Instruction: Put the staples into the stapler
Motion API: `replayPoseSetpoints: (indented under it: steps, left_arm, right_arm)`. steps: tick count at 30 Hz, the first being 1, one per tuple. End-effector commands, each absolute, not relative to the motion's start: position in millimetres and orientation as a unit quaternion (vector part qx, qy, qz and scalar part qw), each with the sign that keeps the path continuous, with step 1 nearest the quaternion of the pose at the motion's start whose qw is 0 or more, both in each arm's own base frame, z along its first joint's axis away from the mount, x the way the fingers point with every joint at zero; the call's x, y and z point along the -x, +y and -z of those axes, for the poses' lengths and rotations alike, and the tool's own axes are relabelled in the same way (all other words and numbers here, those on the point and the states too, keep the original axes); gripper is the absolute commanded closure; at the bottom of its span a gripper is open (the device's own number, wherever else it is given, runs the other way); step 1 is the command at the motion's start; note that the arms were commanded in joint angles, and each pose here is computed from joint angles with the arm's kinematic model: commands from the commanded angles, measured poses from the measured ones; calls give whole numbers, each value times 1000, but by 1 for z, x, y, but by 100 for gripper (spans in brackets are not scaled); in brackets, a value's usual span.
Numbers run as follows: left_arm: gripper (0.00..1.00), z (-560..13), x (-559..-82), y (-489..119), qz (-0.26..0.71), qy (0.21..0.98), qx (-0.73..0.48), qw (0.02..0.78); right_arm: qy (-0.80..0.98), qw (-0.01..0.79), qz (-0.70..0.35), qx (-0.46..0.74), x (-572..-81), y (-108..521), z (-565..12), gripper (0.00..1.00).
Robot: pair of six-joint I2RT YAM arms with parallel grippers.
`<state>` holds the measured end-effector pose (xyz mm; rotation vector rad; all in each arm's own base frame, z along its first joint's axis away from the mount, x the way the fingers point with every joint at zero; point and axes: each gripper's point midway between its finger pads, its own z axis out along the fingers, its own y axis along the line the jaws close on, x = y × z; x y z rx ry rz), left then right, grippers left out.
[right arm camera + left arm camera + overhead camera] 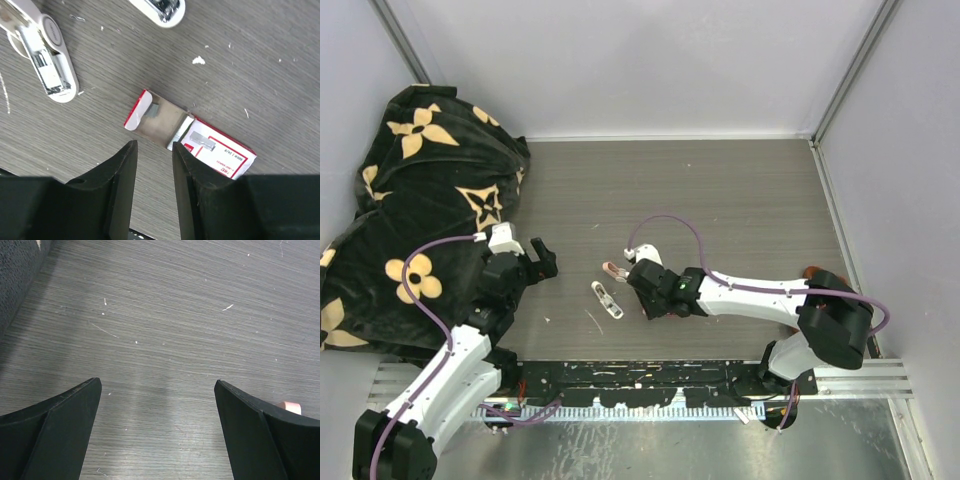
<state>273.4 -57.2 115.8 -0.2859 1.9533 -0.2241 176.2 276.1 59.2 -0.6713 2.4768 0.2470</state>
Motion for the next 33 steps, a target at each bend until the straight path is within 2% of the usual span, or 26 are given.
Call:
replayPoseSetpoints:
  steps: [1, 12, 33]
  left_arm:
    - [2, -131, -280, -54, 95, 804, 124, 574]
    - [2, -131, -280, -55, 96, 804, 122, 574]
    - [2, -130, -280, -56, 99, 804, 121, 574]
  right_arm:
    - [918, 312, -121, 213, -189, 288, -67, 62]
    - [929, 296, -145, 169, -202, 285, -50, 69]
    - [935, 254, -203, 144, -197, 287, -35, 73]
